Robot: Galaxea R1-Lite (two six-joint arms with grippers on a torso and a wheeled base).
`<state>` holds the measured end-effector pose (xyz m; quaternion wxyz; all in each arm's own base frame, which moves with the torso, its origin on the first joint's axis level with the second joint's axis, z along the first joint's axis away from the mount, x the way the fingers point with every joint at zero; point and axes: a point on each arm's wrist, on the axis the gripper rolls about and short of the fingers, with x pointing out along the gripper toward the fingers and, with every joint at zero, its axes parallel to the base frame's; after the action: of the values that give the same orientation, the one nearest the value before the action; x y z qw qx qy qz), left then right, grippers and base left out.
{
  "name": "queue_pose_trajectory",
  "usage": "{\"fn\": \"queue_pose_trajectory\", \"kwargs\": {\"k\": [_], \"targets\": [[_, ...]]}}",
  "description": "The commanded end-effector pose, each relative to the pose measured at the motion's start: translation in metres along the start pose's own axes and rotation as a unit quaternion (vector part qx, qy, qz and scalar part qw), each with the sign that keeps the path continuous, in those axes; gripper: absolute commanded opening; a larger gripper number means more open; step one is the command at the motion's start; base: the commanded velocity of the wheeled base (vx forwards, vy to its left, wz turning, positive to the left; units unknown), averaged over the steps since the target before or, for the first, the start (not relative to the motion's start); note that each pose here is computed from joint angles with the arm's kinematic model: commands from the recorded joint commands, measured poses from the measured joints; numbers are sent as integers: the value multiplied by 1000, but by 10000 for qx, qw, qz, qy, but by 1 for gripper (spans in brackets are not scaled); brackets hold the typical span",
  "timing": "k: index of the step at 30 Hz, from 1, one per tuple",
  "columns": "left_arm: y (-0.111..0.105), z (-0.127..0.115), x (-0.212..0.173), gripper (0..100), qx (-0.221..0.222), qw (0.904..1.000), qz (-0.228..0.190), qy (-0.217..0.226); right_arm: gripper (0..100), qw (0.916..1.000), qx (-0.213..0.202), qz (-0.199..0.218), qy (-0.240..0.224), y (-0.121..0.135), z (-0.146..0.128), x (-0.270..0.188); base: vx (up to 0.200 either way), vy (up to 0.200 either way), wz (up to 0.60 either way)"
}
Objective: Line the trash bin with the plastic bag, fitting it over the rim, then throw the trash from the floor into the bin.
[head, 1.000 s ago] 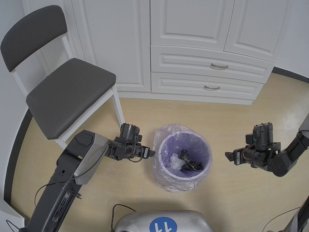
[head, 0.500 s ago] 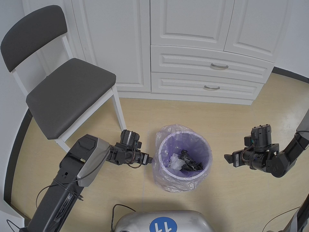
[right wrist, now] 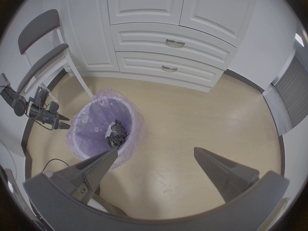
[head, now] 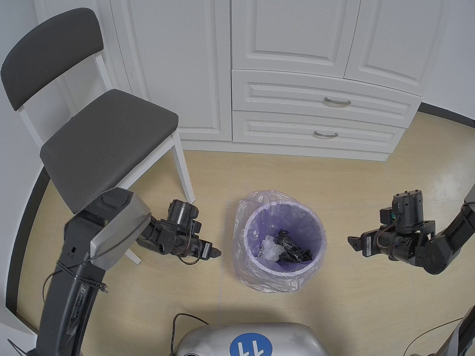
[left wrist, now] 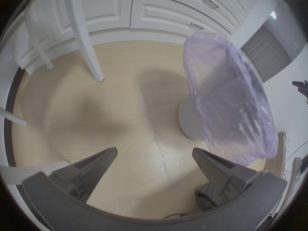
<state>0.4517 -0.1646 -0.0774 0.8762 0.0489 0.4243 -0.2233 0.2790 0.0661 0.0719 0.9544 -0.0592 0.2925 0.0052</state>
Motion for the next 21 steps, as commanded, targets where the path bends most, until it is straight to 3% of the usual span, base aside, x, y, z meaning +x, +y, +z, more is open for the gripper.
{"fn": "queue_pose_trajectory", "kwargs": {"k": [1,4,5,6,10,12,14,15,18,21], "targets": [[-6,-2,-134,100,130,9951,301,-933,100,9993,124,1,-348,-11,1,-44,0,0,0],[-13,-12,-161,100,157,9925,291,-1173,100,9991,138,9,-393,-13,-4,-54,0,0,0],[-20,-21,-193,100,197,9880,282,-1503,100,9986,163,4,-498,-16,-6,-67,0,0,0],[-20,-21,-193,100,197,9880,282,-1503,100,9986,163,4,-498,-16,-6,-67,0,0,0],[-34,-45,-274,100,131,9721,262,-2328,100,9938,474,36,-1007,-24,-8,-106,0,0,0],[-37,-51,-292,100,60,9679,239,-2500,100,9911,553,43,-1206,-27,-7,-118,0,0,0],[-45,-62,-331,100,-17,9556,187,-2940,100,9821,722,-25,-1739,-36,-2,-144,0,0,0],[-45,-63,-334,100,-12,9547,186,-2969,100,9815,731,-31,-1768,-37,-2,-146,0,0,0],[-54,-81,-388,100,-139,9287,110,-3705,100,9623,930,-269,-2543,-51,-4,-186,0,0,0],[-59,-93,-419,100,-133,9142,155,-4047,100,9512,1025,-423,-2879,-57,-13,-209,0,0,0]]}}
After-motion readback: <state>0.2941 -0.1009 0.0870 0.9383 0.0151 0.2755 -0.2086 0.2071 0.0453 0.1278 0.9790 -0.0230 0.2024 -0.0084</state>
